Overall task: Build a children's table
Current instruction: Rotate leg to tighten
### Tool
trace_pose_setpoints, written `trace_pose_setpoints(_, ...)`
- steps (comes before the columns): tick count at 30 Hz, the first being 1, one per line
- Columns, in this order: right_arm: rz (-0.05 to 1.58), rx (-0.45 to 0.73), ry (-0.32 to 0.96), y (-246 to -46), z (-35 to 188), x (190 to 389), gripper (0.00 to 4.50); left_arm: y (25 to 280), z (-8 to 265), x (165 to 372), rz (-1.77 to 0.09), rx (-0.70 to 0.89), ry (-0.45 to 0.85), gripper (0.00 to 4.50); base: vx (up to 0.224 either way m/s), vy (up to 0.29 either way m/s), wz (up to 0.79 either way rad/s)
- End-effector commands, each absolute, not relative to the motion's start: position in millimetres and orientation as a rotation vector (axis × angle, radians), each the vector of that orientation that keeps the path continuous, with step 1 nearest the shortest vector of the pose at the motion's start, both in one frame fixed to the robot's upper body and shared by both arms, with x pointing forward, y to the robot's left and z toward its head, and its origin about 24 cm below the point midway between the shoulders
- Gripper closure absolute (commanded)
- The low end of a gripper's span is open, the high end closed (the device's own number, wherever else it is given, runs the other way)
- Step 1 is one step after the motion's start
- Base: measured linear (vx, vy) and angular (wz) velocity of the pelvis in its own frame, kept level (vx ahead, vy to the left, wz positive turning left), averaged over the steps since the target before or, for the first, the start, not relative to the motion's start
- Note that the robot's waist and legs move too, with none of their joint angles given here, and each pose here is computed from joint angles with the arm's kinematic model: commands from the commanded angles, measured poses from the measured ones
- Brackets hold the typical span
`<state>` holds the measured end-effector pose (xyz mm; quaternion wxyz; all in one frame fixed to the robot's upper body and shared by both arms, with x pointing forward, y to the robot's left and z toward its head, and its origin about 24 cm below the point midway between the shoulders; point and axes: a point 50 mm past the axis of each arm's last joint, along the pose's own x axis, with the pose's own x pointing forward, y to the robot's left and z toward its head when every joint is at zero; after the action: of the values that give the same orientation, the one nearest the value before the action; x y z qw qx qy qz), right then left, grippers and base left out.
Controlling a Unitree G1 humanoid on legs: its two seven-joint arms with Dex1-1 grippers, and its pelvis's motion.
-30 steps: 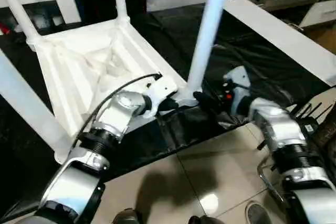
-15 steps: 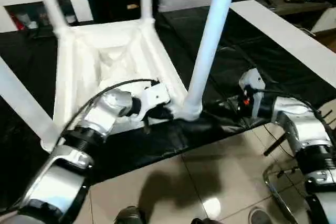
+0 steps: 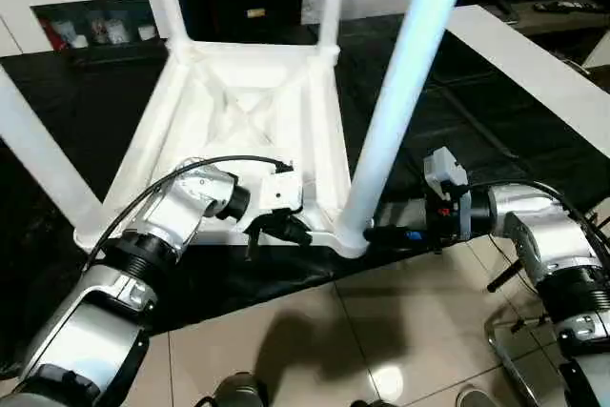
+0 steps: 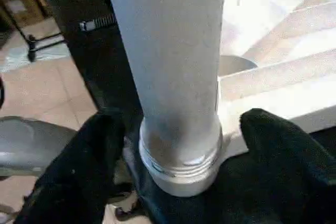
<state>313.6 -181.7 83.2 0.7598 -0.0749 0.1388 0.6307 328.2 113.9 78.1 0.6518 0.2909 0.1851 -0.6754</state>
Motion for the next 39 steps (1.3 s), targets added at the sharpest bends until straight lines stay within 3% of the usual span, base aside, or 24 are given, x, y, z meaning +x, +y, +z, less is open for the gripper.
trace_pose_setpoints(1,1.394,-0.170,0.299,-181.7,87,313.3,0.93,104,73,320,-1.621,0.693,0.422,4.50,0.000,0.000,0.00)
trace_pose_setpoints(8,1.388,-0.139,0.279,-176.4,86,317.0,1.41,103,72,318,-1.643,0.693,0.428,4.50,0.000,0.000,0.00)
trace_pose_setpoints(14,1.378,-0.124,0.250,-165.8,82,319.1,2.14,103,71,316,-1.653,0.690,0.433,4.50,0.000,0.000,0.00)
trace_pose_setpoints(20,1.390,-0.111,0.238,-160.1,80,317.9,2.50,102,69,314,-1.658,0.688,0.437,4.50,0.000,0.000,0.00)
trace_pose_setpoints(32,1.409,-0.081,0.236,-156.2,76,311.2,2.57,102,68,313,-1.647,0.674,0.439,4.50,0.000,0.000,0.00)
trace_pose_setpoints(39,1.112,-0.083,0.234,-138.7,70,329.9,2.58,92,74,323,-1.483,0.542,0.421,4.50,0.000,0.000,0.00)
